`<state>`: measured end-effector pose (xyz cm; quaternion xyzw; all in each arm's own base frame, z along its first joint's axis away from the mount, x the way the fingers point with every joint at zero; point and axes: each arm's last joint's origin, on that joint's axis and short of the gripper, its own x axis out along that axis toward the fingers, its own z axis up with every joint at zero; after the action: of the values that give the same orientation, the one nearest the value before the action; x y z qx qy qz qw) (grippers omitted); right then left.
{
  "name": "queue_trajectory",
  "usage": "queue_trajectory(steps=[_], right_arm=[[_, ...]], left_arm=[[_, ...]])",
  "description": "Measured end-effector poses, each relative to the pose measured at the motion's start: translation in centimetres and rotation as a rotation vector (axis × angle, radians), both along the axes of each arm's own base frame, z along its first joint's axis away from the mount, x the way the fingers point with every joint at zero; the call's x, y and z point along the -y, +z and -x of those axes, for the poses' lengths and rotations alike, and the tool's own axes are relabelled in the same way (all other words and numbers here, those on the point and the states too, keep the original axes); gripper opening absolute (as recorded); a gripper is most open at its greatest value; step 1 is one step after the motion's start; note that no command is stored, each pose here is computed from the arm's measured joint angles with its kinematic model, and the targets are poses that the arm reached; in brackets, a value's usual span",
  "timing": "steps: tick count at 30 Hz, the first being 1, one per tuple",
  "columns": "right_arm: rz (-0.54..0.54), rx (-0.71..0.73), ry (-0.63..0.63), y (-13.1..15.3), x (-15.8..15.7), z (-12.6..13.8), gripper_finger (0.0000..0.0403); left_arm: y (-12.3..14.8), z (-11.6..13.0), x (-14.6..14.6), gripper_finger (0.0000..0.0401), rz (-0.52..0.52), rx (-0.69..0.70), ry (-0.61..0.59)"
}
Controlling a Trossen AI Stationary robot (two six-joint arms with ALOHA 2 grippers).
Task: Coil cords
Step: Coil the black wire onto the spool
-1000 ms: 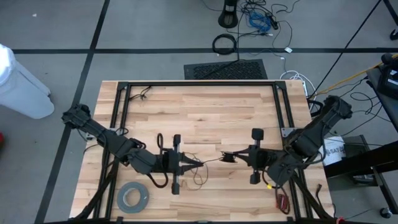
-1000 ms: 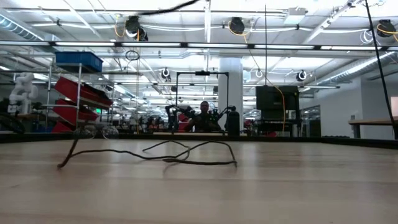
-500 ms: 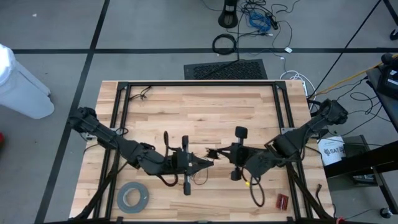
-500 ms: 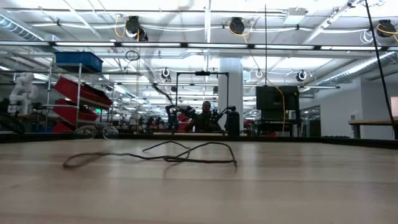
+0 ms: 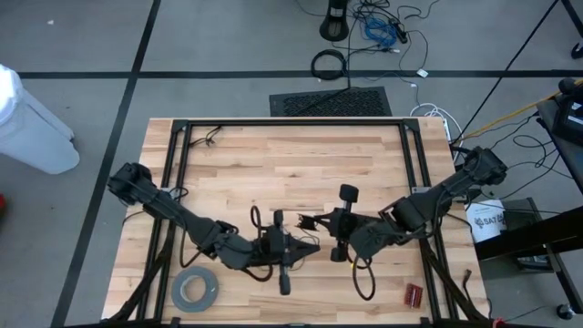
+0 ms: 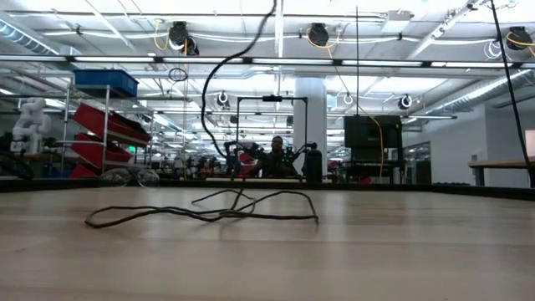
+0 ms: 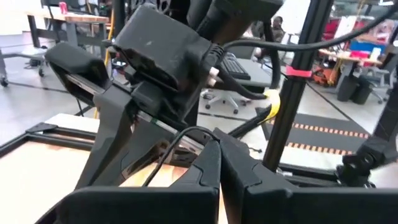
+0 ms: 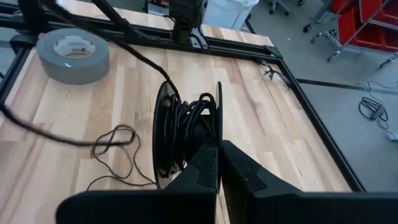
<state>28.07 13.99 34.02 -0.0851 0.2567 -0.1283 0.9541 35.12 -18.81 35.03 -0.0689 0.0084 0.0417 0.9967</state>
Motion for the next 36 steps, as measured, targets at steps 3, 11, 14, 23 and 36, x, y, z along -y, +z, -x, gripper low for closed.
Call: queue_trajectory(steps=[3,11,14,23,36], right_arm=[[-0.001,0.004,0.0,0.0,0.0,0.0,0.0],[-0.006,0.01,0.008,0.2,0.0,0.0,0.0],[-0.018,0.005,0.025,0.2,-0.1,0.0,0.0],[-0.043,0.027,0.055,0.6,-0.1,0.1,0.0],[-0.086,0.074,0.113,2.1,0.1,0.8,0.0]], left_arm=[[-0.7,-0.6,0.2,0.0001,0.016,0.006,0.007],[-3.4,-2.2,0.7,0.0001,0.025,-0.038,0.034],[-3.8,-2.3,0.7,0.0001,0.017,-0.048,0.058],[-3.9,-2.3,0.6,0.0001,0.017,-0.053,0.091],[-4.4,-2.1,0.9,0.0024,0.077,-0.086,0.092]])
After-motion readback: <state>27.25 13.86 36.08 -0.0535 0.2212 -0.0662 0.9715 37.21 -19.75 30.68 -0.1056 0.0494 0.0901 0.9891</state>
